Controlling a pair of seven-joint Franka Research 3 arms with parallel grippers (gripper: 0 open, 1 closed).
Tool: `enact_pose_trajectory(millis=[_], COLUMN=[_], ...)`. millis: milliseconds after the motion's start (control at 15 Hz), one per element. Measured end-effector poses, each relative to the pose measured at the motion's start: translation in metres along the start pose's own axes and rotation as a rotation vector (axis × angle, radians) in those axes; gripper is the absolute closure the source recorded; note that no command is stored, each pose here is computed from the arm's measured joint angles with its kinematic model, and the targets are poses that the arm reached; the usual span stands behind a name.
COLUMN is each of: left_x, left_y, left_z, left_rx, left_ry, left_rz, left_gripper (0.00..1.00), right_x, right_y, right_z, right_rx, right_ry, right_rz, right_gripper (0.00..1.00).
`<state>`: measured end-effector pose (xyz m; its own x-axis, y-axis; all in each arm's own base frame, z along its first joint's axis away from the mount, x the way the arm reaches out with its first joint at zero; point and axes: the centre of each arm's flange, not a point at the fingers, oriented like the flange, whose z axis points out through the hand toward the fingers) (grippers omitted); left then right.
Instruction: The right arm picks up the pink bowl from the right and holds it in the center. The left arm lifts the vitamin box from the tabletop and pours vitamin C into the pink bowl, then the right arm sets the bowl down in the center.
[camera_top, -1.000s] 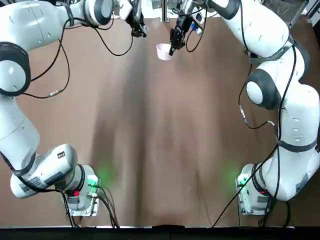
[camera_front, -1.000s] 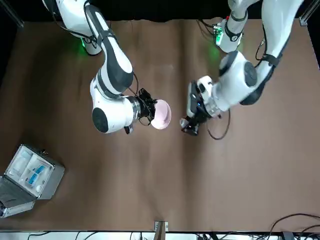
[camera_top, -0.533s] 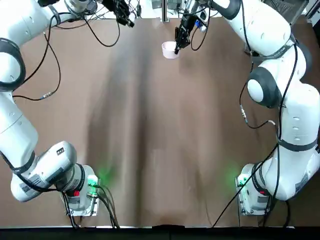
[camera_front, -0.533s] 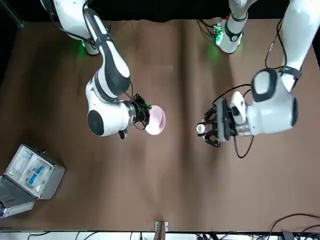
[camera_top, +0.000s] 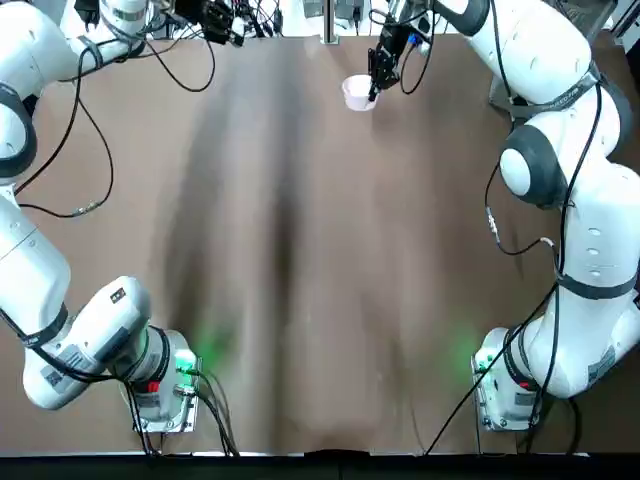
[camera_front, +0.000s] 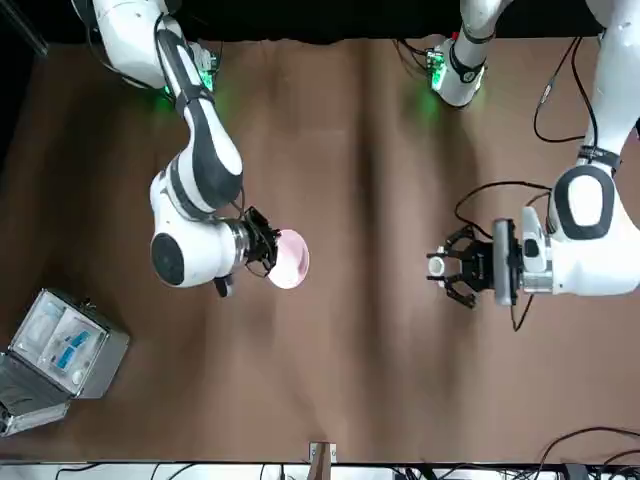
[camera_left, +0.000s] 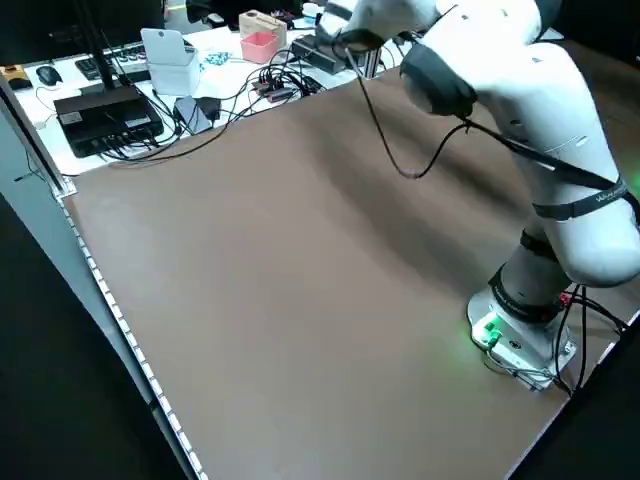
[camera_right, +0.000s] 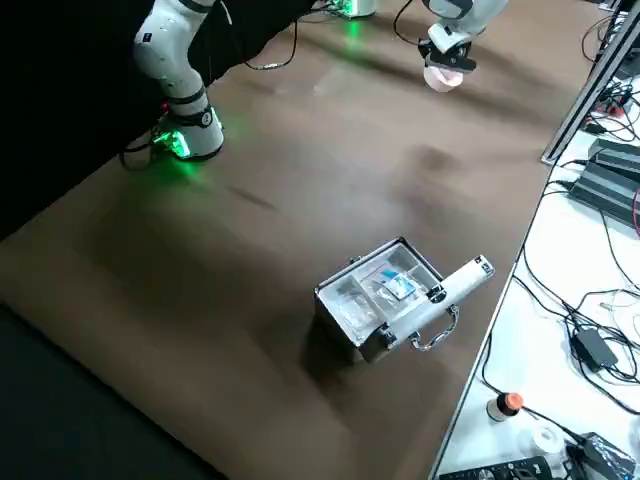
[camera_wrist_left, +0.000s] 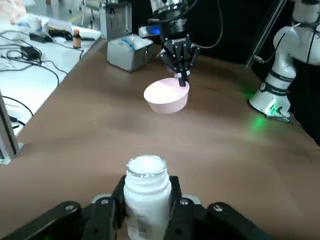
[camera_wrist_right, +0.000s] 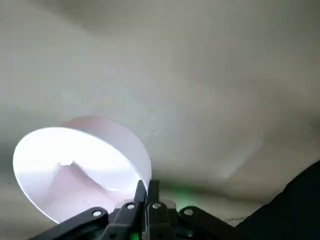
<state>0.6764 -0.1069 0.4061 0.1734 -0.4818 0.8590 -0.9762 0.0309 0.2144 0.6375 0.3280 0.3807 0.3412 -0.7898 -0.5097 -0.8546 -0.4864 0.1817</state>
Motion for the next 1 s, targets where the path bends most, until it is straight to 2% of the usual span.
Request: enact_pose_trajectory(millis=[333,733,867,1000], left_x=[-0.070,-0.158,-0.197,-0.237], left_y=[-0.016,-0.020,-0.020,-0.019], left_z=[-0.024,-0.060,-0.064,-0.063], left_rx=[-0.007,-0.013,-0.012,-0.008], left_ry=[0.092,0.193,0.224,0.255], left_rz=[0.067,0.044,0.066,0.089], left_gripper=[0.64,0.64,0.64,0.64], right_x=[0.066,0.164,0.176,0.169], right_y=[0.008,0.035,0.041,0.038], right_z=[-0.028,-0.050,-0.055,-0.051], right_rx=[0.029,0.027,0.023,0.020], right_ry=[-0.016,-0.021,-0.019,-0.012], right_rz=[-0.054,-0.208,-0.291,-0.409], right_gripper=[0.98,0.98,0.98,0.98])
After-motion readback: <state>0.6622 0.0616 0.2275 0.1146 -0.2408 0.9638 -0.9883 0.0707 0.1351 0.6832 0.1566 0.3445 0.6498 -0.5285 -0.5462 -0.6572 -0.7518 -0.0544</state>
